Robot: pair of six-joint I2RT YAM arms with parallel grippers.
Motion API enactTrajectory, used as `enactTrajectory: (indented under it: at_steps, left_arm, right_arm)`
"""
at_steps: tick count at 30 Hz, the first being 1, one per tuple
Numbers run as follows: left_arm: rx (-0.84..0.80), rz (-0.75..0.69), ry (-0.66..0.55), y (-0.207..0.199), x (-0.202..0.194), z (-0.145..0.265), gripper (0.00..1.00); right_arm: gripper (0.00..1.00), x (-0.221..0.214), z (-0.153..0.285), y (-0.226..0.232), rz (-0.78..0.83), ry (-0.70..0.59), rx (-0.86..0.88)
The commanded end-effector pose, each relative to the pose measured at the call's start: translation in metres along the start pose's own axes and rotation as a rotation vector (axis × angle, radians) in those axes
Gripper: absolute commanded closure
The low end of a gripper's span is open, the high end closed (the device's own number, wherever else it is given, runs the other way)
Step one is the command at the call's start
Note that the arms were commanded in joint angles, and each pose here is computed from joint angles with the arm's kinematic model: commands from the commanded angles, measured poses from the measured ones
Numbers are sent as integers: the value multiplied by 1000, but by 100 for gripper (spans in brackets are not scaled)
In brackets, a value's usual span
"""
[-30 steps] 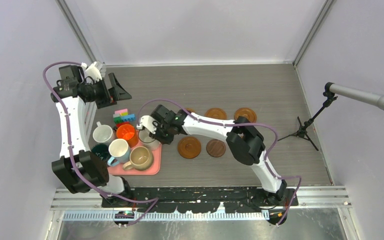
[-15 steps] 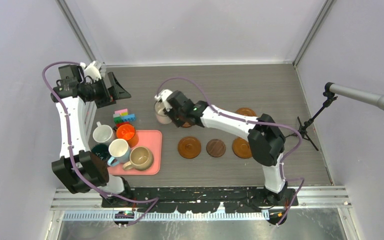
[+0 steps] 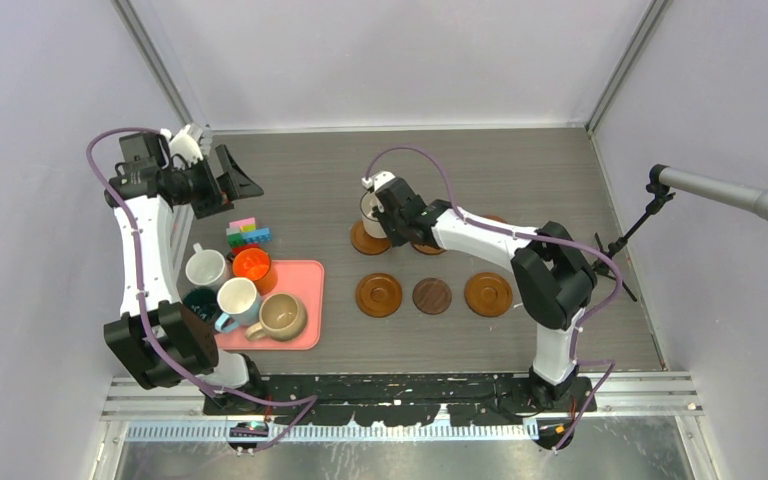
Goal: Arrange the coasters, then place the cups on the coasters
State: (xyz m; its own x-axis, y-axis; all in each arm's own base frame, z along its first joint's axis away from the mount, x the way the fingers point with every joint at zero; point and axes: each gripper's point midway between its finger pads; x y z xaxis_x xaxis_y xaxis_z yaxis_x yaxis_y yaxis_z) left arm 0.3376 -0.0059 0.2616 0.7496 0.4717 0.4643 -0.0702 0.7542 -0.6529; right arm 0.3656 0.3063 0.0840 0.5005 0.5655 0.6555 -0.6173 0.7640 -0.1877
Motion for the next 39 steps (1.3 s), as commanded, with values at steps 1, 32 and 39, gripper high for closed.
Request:
enactTrajectory:
  at_steps: [1,32,39]
  left_arm:
    - [-12,-26,-55,-5,8,6,0]
    - [-11,-19,-45,-2,5,4,0]
    - [-7,-18,-42,-1,4,3,0]
  right_arm:
    - [100,77,28,-2,-73,-268,-5]
    - [100,46,-7,30,-94,-244,84]
    - [83,38,-9,33,-84,-220,76]
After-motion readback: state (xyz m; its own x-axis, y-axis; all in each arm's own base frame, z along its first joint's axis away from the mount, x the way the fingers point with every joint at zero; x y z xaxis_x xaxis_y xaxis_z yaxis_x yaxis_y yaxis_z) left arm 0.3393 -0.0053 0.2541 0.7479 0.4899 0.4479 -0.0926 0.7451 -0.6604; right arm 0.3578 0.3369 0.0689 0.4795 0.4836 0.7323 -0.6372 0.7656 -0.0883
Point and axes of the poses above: each gripper's point midway between its finger pads, its own z axis back along the fingers, its own y axis along the line the jaws close on, x = y × z, and after that the axes turned 9 degrees about z, right-handed
